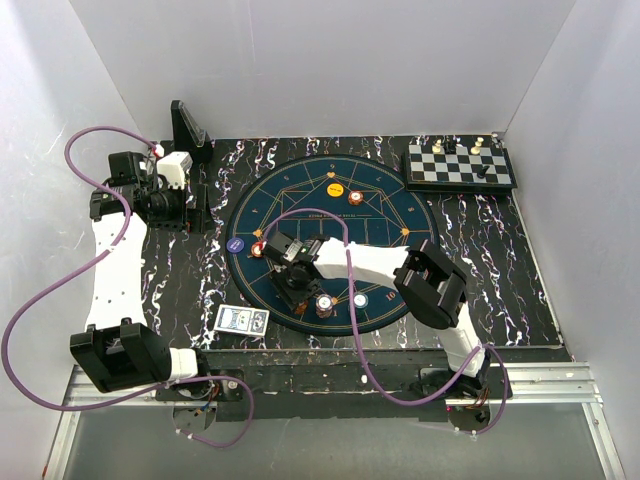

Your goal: Distribute texas hold em gaming equipment

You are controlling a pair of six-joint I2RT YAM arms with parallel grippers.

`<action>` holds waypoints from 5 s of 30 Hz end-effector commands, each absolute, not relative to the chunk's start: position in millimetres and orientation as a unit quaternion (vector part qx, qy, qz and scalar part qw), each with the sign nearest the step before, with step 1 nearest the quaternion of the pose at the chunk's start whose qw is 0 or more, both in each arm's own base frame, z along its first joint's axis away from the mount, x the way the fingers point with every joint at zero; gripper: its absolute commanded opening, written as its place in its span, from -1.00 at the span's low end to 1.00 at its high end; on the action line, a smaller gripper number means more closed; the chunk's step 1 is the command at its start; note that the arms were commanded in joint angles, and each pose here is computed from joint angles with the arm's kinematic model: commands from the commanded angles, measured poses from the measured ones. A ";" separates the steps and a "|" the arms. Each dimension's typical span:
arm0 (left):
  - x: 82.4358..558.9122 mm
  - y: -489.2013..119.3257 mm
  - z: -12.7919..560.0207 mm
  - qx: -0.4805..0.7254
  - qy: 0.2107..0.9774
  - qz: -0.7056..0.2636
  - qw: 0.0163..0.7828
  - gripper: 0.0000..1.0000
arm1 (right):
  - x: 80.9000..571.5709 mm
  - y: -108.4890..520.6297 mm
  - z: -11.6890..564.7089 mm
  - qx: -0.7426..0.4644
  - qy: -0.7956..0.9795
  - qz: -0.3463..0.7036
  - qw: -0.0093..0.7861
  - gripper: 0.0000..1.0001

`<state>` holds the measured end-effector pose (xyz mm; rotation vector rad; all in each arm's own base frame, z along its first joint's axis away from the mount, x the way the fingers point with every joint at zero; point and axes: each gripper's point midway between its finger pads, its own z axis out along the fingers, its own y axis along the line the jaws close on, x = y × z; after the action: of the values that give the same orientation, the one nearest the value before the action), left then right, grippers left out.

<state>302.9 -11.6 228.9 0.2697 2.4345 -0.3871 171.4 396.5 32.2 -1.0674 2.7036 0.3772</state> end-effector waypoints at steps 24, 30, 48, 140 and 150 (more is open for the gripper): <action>297.5 -12.9 247.9 0.118 0.917 -0.141 0.353 0.96 | 211.3 396.0 131.5 -0.329 0.909 0.167 0.194 -0.50; 297.4 -13.3 247.2 0.120 0.917 -0.142 0.353 0.96 | 275.0 320.6 124.3 -0.207 0.947 0.136 0.203 -0.56; 300.8 -14.4 249.6 0.125 0.917 -0.148 0.350 0.96 | 293.4 191.4 38.0 -0.025 0.989 0.024 0.145 -0.69; 304.3 -15.8 251.8 0.116 0.914 -0.153 0.357 0.96 | 179.8 328.5 101.9 -0.289 0.944 0.062 0.149 -0.34; 302.6 -15.8 245.7 0.117 0.915 -0.153 0.354 0.96 | 209.8 348.9 151.5 -0.293 0.933 0.092 0.189 -0.39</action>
<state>301.7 -15.4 234.8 0.2908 2.4198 -0.4101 187.3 336.2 108.2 -0.8441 2.7184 0.1860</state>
